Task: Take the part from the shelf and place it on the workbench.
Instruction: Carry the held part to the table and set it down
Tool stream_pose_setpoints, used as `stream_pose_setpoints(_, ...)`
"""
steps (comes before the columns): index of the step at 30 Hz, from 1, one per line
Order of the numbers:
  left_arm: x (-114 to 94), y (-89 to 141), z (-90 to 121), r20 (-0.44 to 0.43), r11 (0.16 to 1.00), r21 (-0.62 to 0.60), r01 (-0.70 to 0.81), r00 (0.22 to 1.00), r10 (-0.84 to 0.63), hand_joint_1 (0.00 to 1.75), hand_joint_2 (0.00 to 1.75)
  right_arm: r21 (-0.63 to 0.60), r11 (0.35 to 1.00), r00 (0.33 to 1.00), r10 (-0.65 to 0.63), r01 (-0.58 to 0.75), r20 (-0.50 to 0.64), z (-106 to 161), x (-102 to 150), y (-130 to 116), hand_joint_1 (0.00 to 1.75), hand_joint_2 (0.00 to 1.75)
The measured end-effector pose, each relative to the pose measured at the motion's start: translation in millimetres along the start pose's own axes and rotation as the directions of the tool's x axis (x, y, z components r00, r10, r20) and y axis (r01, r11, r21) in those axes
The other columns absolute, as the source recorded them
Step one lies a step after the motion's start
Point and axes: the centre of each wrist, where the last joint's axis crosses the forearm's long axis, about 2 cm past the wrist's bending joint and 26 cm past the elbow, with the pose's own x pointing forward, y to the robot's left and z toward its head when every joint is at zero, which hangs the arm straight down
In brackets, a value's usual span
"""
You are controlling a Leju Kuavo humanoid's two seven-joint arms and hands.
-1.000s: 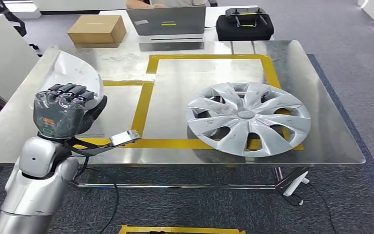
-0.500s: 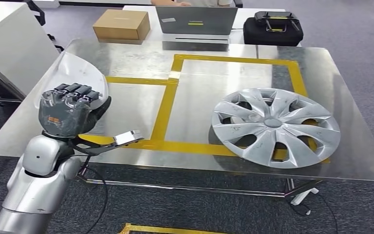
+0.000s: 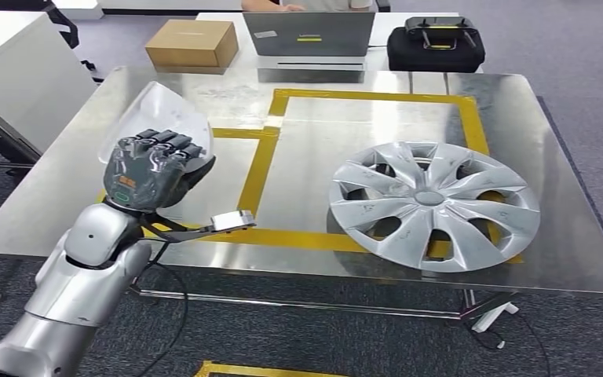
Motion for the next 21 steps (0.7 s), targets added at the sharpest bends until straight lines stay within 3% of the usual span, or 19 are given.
stream_pose_setpoints(6,6.2,-29.2,-11.4,0.029,0.988,-0.121,-0.092,0.995,0.096,1.75,1.75,0.001,1.0,1.0,0.025,-0.025,0.002,0.3,1.3,-0.2,0.0,0.0)
stream_pose_setpoints(10,11.8,-51.2,-12.1,-0.024,0.947,-0.267,-0.177,0.984,0.177,1.75,1.75,0.002,0.999,0.999,0.039,-0.039,0.007,0.7,3.0,-0.5,0.0,0.0)
stream_pose_setpoints(16,14.8,-66.9,-10.0,-0.092,0.873,-0.431,-0.226,0.974,0.207,1.75,1.75,0.002,0.999,0.999,0.049,-0.049,0.009,0.8,3.7,-0.5,0.0,0.0)
stream_pose_setpoints(21,14.5,-72.3,-7.9,-0.125,0.836,-0.491,-0.244,0.97,0.21,1.75,1.75,0.002,0.999,0.998,0.054,-0.055,0.01,0.8,3.6,-0.4,0.0,0.0)
